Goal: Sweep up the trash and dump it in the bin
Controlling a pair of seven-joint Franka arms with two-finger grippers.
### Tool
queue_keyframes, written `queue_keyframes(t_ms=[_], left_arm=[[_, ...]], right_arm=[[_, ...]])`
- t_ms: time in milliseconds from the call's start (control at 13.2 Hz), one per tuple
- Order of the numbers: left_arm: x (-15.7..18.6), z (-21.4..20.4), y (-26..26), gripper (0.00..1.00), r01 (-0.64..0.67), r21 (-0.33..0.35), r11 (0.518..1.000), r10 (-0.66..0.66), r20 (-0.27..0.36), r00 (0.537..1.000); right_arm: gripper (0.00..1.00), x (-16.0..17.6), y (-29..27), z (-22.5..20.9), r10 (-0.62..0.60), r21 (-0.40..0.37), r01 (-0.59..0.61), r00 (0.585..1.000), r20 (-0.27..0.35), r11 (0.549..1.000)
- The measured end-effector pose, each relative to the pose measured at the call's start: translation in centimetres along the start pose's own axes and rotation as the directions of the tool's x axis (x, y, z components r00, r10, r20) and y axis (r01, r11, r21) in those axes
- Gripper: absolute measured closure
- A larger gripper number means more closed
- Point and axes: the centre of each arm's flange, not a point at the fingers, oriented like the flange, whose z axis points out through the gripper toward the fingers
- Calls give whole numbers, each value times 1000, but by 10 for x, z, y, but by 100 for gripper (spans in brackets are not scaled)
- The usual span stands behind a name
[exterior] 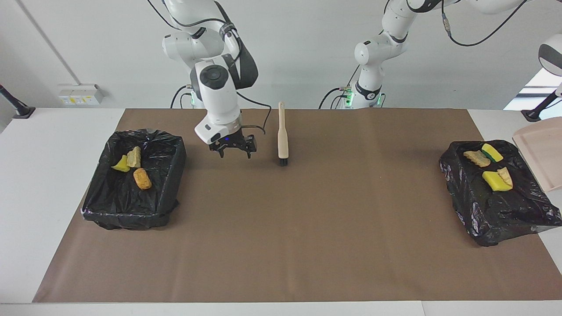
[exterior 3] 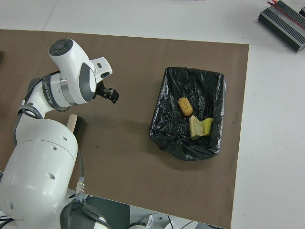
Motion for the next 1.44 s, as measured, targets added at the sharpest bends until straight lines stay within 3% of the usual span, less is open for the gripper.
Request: queue_keyframes(t_ms=[151, 378, 529, 756, 1058, 1285, 1436], left_arm=[[17, -33, -15, 67, 35, 13, 999, -34, -54, 998], [77, -91, -47, 67, 140, 31, 990, -134, -150, 979], [121, -119, -60, 67, 210, 2, 978, -204, -234, 951], [191, -156, -73, 67, 318, -67, 946, -322, -312, 894], [316, -205, -86, 67, 520, -255, 815, -579, -385, 719], [402, -229, -91, 67, 626, -388, 677, -736, -341, 585], [459, -250, -90, 67, 682, -478, 553, -833, -305, 462]], right_arm=[[0, 15, 23, -11, 40, 8, -40, 999, -20, 999], [0, 31, 48, -36, 87, 17, -86, 995, -55, 996], [0, 36, 66, -73, 97, -8, -98, 994, -42, 995], [0, 32, 96, -143, 86, -40, -86, 996, 1, 995], [0, 19, 131, -187, 53, -53, -53, 999, 8, 997], [0, 17, 139, -191, 49, -55, -49, 999, 9, 997], [0, 16, 143, -196, 57, -55, -57, 998, 0, 997]])
